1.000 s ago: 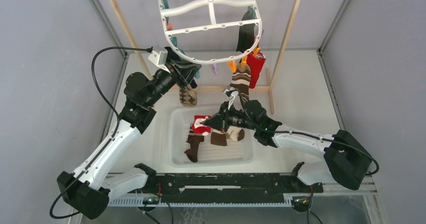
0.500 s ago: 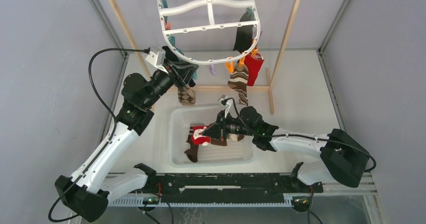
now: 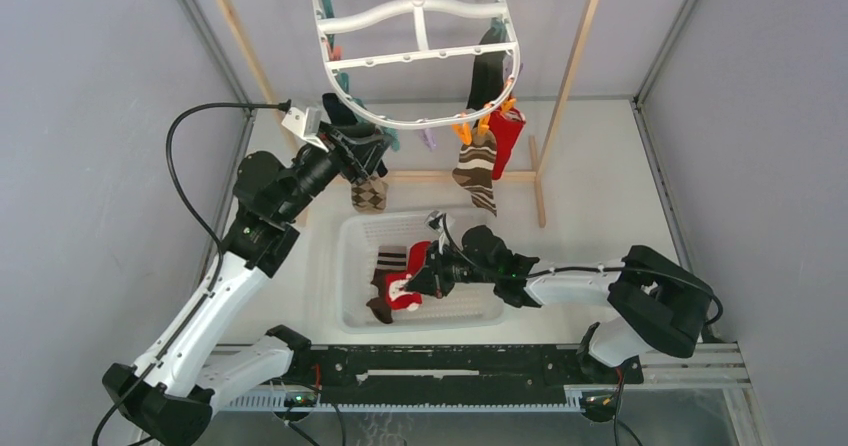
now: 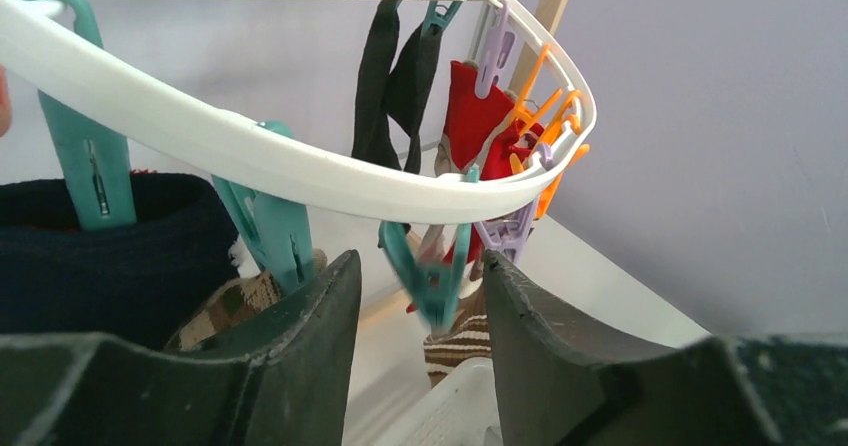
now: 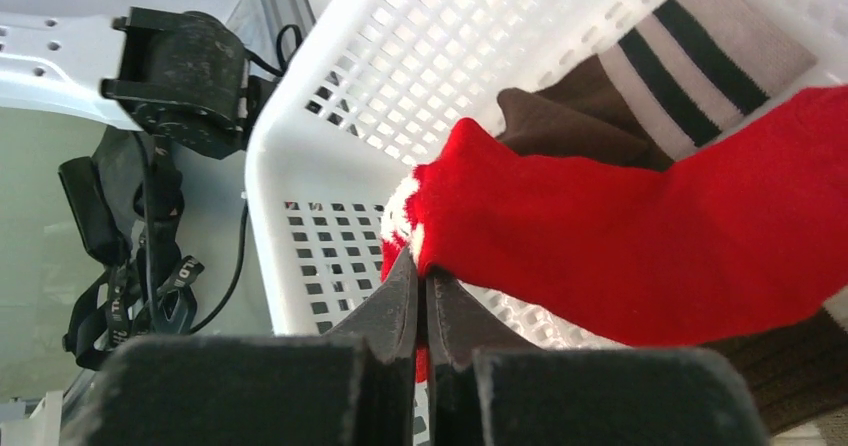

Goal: Remove the socks clipped to the hanger
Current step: Place the sock in the bin.

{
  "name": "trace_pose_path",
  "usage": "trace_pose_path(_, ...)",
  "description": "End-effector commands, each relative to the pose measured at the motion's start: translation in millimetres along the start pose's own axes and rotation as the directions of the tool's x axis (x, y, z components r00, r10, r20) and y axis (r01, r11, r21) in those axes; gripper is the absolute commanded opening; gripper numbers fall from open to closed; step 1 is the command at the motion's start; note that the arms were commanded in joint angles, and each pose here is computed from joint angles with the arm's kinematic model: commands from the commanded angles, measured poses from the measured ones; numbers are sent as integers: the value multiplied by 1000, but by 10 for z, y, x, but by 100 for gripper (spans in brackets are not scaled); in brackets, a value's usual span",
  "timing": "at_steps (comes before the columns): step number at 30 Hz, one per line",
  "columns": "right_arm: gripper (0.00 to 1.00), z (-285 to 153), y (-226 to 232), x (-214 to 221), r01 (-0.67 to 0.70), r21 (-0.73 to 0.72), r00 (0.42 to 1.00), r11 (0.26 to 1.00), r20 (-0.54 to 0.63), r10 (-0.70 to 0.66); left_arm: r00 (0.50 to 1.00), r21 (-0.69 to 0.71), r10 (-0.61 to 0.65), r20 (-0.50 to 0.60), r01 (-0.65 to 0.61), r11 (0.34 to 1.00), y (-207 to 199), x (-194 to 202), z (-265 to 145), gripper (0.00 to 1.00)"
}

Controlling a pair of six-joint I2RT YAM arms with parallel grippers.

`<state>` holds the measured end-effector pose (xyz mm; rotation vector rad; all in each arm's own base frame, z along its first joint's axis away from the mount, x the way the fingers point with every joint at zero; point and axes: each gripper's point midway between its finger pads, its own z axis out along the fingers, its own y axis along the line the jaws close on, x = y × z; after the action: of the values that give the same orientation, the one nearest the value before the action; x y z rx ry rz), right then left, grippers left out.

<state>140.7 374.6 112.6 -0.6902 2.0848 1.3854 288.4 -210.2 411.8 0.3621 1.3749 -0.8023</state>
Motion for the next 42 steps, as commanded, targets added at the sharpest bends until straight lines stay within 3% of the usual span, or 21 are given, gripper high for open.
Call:
trace_pose_path(1,10,71,-26,9,11,10,1000,1000,-7,-11,998,1,30,53,-30,1000,-55,-233,-92,53)
trace_pose_path(9,35,122,-137,105,-16,71,998,997,-67,20,999,-8,13,44,-12,1000,-57,-176,-175,65)
trace_pose_path(14,44,83,-159,102,1,97,998,995,-70,6,999,-26,-3,35,4,1000,-43,-138,-242,69)
trace_pose_path(16,54,57,-161,89,11,105,998,994,-69,-4,1000,-29,-9,24,9,1000,-45,-115,-269,72)
trace_pose_path(18,56,27,-163,69,23,115,998,993,-64,-15,1000,-33,-11,18,12,999,-45,-98,-299,98)
trace_pose_path(19,60,9,-153,38,31,119,998,992,-55,-25,1000,-32,-10,23,11,999,-54,-111,-326,100)
trace_pose_path(22,75,-30,-119,-19,47,119,998,992,-39,-42,1000,-38,-10,29,11,999,-64,-124,-386,100)
trace_pose_path(25,98,-70,-71,-80,61,115,998,992,-22,-58,1000,-46,-12,28,13,999,-68,-127,-440,100)
trace_pose_path(42,100,-482,-87,-394,108,212,987,971,94,-130,999,-89,-48,10,49,995,-37,40,-691,100)
